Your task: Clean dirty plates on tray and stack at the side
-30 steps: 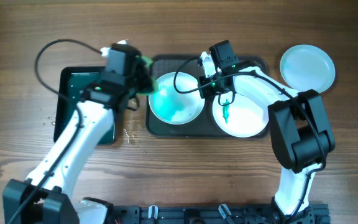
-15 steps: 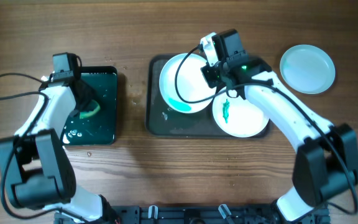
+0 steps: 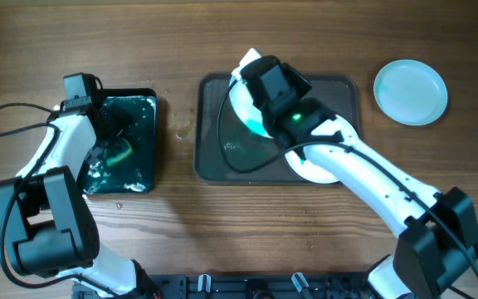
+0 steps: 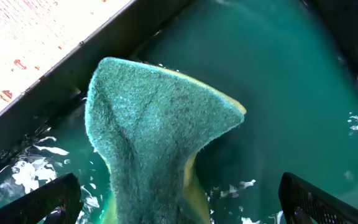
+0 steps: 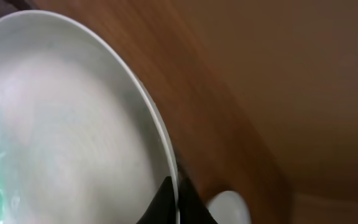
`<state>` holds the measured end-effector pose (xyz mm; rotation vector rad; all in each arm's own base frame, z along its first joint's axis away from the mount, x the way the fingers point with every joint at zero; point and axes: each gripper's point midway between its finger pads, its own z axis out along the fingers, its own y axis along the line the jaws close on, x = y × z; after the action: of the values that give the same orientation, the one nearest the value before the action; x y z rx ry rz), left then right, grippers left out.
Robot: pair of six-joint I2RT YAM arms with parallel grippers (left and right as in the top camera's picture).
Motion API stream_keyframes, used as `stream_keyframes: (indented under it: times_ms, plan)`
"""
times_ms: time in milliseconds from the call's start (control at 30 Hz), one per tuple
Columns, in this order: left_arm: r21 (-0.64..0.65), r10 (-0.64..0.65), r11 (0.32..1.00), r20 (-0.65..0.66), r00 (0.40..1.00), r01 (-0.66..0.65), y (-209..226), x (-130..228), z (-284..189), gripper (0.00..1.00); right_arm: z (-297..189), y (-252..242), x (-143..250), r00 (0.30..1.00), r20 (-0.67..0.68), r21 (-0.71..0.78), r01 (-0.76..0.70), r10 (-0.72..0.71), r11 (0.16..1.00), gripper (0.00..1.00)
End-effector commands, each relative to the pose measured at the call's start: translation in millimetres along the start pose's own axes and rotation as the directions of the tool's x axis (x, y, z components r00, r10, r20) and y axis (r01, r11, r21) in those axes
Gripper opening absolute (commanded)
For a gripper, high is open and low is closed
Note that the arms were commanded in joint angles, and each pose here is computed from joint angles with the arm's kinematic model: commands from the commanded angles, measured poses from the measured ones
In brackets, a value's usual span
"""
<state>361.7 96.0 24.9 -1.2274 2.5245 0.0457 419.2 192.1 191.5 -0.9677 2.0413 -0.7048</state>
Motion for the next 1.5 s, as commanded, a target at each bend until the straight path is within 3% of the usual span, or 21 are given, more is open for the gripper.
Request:
stream_keyframes:
  times_ms: [0,100,267,367,433,533,633,833,967,1033,1067,1200,1467]
  plan:
    - [0.006,0.006,1.0,-0.013,1.0,-0.006,-1,3,2,1.0,-25,-29,-8,0.985,-0.056,0.184,0.168,-0.16,0.968,0.04]
    - [0.006,0.006,1.0,-0.013,1.0,-0.006,-1,3,3,1.0,-36,-29,-18,0.973,-0.057,0.232,0.229,-0.222,0.945,0.04]
    - [0.006,0.006,1.0,-0.013,1.0,-0.006,-1,3,2,1.0,-39,-43,-22,0.985,-0.056,0.297,0.17,-0.16,0.94,0.04]
    - [0.006,0.006,1.0,-0.013,1.0,-0.006,-1,3,3,1.0,-31,-47,-17,0.998,-0.029,0.283,0.057,-0.051,0.957,0.04]
    - [0.006,0.006,1.0,-0.013,1.0,-0.006,-1,3,2,1.0,-13,-37,-12,0.998,0.023,0.156,-0.061,0.058,0.986,0.04]
    - [0.006,0.006,1.0,-0.013,1.0,-0.006,-1,3,3,1.0,15,-33,8,0.958,0.017,-0.039,-0.284,0.285,0.958,0.04]
    - [0.006,0.006,1.0,-0.013,1.0,-0.006,-1,3,2,1.0,43,-44,37,0.858,-0.048,-0.22,-0.509,0.512,0.832,0.04]
    - [0.006,0.006,1.0,-0.013,1.0,-0.006,-1,3,2,1.0,74,-106,129,0.587,-0.199,-0.336,-0.793,0.785,0.508,0.04]
    - [0.006,0.006,1.0,-0.013,1.0,-0.006,-1,3,2,1.0,81,-154,212,0.364,-0.238,-0.215,-0.924,0.901,0.316,0.04]
    - [0.006,0.006,1.0,-0.013,1.0,-0.006,-1,3,3,1.0,86,-174,271,0.19,-0.25,-0.088,-0.981,0.949,0.173,0.04]
    - [0.006,0.006,1.0,-0.013,1.0,-0.006,-1,3,3,1.0,89,-180,291,0.136,-0.247,-0.05,-0.991,0.959,0.128,0.04]
    - [0.006,0.006,1.0,-0.013,1.0,-0.006,-1,3,3,1.0,105,-181,334,0.028,-0.245,0.03,-0.999,0.969,0.036,0.04]
    - [0.006,0.006,1.0,-0.013,1.0,-0.006,-1,3,2,1.0,158,-143,370,-0.054,-0.304,0.097,-0.995,0.951,-0.026,0.07]
